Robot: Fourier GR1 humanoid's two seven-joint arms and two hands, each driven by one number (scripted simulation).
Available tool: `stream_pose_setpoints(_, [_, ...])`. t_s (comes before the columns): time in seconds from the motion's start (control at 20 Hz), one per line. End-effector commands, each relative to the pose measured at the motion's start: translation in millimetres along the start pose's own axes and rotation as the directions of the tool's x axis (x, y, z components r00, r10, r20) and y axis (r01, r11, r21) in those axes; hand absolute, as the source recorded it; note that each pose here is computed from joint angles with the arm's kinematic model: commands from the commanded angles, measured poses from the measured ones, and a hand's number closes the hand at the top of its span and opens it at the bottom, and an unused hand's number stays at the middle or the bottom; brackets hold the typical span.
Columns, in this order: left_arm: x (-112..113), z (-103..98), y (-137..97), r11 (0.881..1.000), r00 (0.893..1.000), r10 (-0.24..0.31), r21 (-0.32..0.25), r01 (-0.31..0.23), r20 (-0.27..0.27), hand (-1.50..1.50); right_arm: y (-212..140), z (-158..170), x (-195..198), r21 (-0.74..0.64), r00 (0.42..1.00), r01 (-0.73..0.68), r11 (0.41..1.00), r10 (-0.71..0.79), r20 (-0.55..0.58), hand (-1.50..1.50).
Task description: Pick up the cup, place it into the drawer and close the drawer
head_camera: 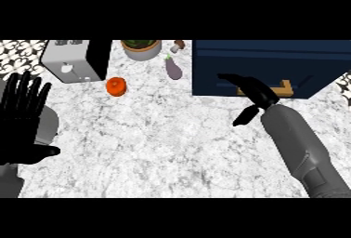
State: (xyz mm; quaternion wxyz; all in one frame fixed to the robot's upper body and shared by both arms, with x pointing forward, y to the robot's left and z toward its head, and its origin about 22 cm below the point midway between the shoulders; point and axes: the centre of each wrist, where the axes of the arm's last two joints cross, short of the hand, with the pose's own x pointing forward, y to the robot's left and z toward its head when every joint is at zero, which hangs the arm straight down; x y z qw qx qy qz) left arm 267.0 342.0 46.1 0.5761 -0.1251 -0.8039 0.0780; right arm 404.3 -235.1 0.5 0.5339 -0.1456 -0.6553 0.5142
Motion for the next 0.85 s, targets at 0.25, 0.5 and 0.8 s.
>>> stream_pose_setpoints(0.25, [-10,-3,-16,0.998,0.999,0.018,-0.058,-0.019,-0.029,-1.5,-61,-4,-13,-0.015,0.995,0.003,1.0,-0.005,-0.1,-1.5])
stream_pose_setpoints(0.5, [-13,2,-8,0.999,1.0,-0.003,-0.047,0.003,0.002,-1.5,-66,9,-27,-0.027,0.994,0.012,1.0,-0.015,-0.107,-1.5])
stream_pose_setpoints(0.8, [-14,-6,-12,0.998,1.0,-0.007,-0.06,0.008,0.008,-1.5,-72,8,-26,-0.026,0.995,0.022,0.999,-0.025,-0.1,-1.5])
